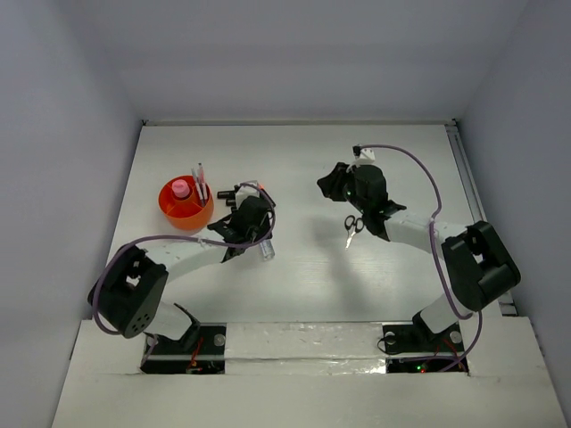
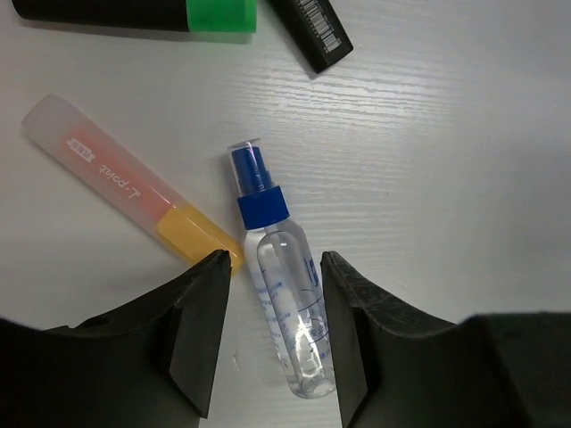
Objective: Sort the stationery into containers
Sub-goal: Pick up the stationery from the center of the board.
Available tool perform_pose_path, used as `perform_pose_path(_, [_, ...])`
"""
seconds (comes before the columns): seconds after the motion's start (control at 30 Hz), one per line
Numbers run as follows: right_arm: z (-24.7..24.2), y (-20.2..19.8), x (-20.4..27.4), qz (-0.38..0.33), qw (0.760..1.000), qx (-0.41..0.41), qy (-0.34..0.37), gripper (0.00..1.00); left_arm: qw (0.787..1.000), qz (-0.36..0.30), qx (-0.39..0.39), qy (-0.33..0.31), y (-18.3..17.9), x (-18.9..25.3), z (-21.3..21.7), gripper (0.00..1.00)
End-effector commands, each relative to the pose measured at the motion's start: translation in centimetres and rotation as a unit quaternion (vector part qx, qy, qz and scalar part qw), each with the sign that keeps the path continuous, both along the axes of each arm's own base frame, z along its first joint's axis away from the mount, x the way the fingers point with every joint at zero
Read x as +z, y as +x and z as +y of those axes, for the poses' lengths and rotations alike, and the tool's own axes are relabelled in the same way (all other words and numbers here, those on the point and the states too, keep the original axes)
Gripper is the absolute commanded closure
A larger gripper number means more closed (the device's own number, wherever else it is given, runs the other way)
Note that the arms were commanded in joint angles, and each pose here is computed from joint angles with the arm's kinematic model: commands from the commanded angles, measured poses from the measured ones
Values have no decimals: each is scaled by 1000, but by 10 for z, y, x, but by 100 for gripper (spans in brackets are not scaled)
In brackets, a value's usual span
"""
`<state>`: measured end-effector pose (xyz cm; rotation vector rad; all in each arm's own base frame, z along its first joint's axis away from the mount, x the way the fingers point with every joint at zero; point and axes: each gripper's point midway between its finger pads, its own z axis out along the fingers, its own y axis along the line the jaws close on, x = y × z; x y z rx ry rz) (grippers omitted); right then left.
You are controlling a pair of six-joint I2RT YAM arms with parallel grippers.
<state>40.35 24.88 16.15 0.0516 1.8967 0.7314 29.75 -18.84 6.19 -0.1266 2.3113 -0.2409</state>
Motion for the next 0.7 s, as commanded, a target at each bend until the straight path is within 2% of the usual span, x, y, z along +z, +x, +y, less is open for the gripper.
perform_pose_path(0.0, [5,-3,9,-14,1000,25,9,65,999,-29,1,-18,14,13,-12,59])
perform_pose_path(0.33, [10,-8,8,-16,999,41,20,65,999,-19,1,38,33,-5,-14,64])
perform_pose_path(0.53, [8,-11,11,-20,999,41,21,65,999,-2,-10,50,39,-22,-21,71])
perform_pose_path(0.67, [6,-12,16,-25,999,38,20,65,999,9,-17,48,39,-31,-26,71])
